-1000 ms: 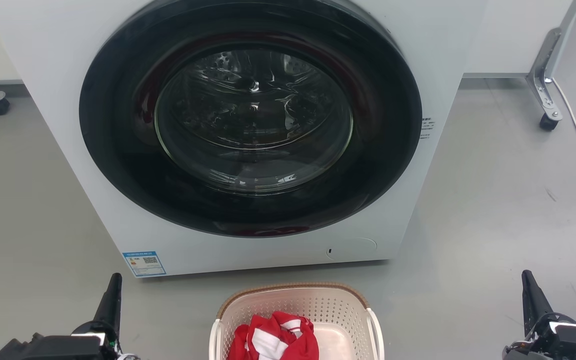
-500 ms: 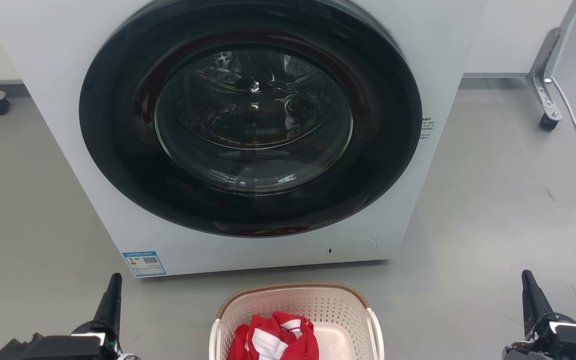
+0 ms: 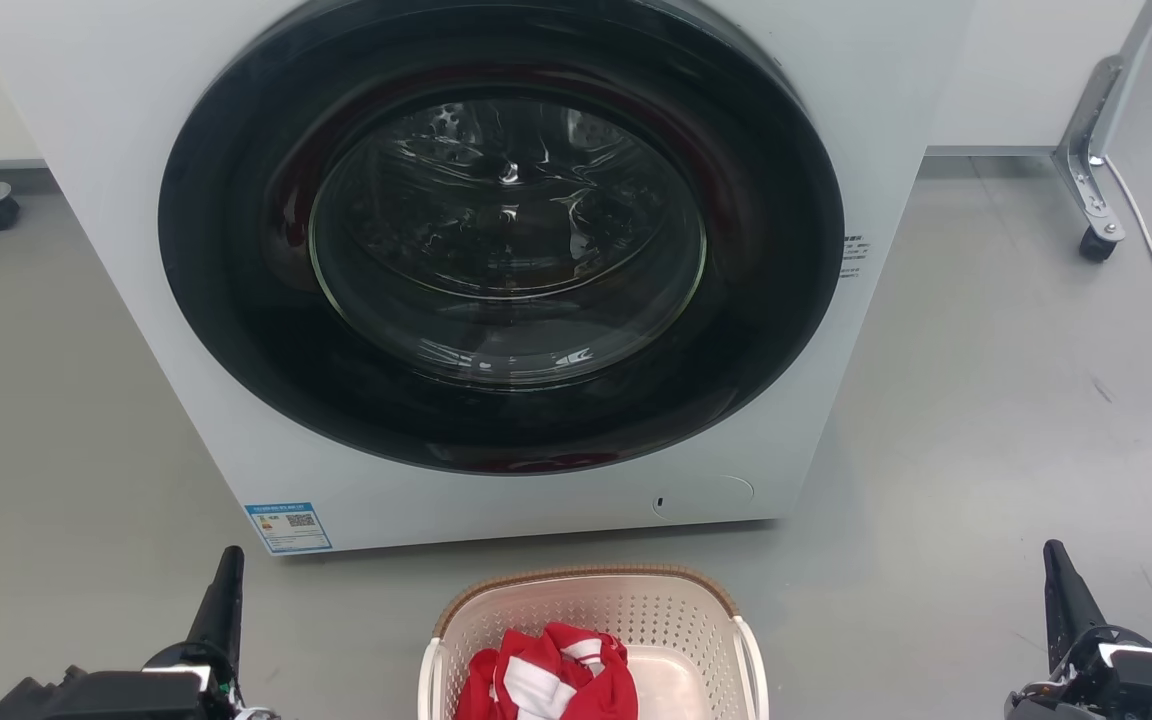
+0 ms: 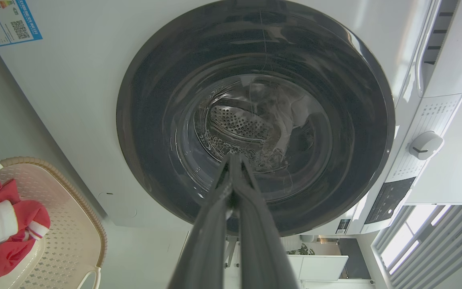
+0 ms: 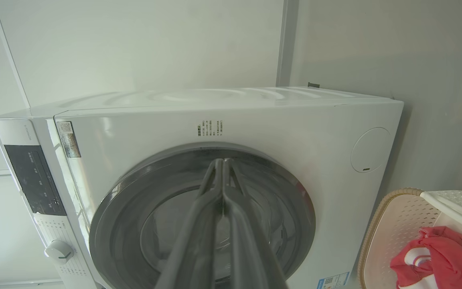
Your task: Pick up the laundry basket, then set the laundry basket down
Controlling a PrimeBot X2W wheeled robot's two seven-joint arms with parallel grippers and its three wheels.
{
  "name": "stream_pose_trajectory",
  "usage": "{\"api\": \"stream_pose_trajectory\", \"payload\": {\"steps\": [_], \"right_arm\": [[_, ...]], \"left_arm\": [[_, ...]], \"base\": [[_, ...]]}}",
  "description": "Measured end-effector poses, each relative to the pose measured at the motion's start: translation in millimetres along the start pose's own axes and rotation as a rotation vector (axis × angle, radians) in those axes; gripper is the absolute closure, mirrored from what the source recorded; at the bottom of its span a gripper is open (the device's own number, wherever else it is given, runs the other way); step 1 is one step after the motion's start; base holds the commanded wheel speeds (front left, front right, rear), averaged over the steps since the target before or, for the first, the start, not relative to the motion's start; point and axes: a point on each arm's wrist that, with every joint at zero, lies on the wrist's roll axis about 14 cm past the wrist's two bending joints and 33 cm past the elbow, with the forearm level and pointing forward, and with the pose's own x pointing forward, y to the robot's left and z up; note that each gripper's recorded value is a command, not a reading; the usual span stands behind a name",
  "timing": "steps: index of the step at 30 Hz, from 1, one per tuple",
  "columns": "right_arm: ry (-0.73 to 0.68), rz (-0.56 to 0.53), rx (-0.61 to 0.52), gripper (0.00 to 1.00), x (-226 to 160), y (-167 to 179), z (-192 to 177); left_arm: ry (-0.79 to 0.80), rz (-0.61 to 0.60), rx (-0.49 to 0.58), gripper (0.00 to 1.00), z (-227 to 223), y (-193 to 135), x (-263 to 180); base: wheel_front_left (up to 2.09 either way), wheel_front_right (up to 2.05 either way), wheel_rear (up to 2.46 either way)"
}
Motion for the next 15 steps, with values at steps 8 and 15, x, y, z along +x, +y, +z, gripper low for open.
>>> {"api": "stream_pose_trajectory", "payload": {"steps": [8, 15], "right_arm": [[0.000, 0.000, 0.000, 1.00, 0.0, 0.1, 0.0], [0.000, 0.000, 0.000, 1.00, 0.0, 0.1, 0.0]], "left_arm": [[0.000, 0.000, 0.000, 1.00, 0.0, -0.1, 0.0], [0.000, 0.000, 0.000, 1.00, 0.0, -0.1, 0.0]], "base": [[0.00, 0.00, 0.00], [0.00, 0.00, 0.00]]}}
